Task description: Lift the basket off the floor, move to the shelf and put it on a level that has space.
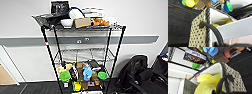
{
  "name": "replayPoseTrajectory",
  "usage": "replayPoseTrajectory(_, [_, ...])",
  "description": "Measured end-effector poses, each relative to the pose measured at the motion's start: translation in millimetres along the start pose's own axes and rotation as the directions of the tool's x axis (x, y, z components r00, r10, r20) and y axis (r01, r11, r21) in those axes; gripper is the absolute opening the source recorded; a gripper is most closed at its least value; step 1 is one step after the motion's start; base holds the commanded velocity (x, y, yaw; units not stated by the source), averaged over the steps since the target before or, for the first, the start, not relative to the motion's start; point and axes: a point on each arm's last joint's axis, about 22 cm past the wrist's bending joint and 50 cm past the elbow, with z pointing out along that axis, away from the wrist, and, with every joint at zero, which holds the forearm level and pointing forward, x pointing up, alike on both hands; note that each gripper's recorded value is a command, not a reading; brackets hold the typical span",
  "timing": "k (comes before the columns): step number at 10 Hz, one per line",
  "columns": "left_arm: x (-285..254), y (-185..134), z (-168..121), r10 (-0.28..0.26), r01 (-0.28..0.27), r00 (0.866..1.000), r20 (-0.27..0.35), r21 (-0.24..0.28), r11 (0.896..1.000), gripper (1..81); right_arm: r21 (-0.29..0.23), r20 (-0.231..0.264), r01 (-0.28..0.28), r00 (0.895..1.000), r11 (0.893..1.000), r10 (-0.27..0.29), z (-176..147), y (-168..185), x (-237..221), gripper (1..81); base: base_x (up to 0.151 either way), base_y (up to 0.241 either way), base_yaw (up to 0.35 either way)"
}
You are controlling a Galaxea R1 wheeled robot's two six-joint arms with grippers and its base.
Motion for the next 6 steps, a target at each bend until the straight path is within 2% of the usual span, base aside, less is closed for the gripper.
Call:
replayPoseTrajectory(4, [-25.8, 5.8, -31.4, -0.015, 0.014, 1.000, -0.018, -0.050, 0.999, 1.0, 0.080, 0.006, -0.027, 1.000, 0.996, 0.027, -26.6, -21.0, -27.3, 1.0, 0.085, 0.000, 0.000])
replayPoseTrajectory(6, [-37.1, 8.6, -47.7, -0.015, 0.014, 1.000, -0.024, -0.067, 0.998, 1.0, 0.099, 0.009, -0.038, 0.999, 0.994, 0.037, -40.9, -25.6, -36.1, 1.0, 0.090, 0.000, 0.000])
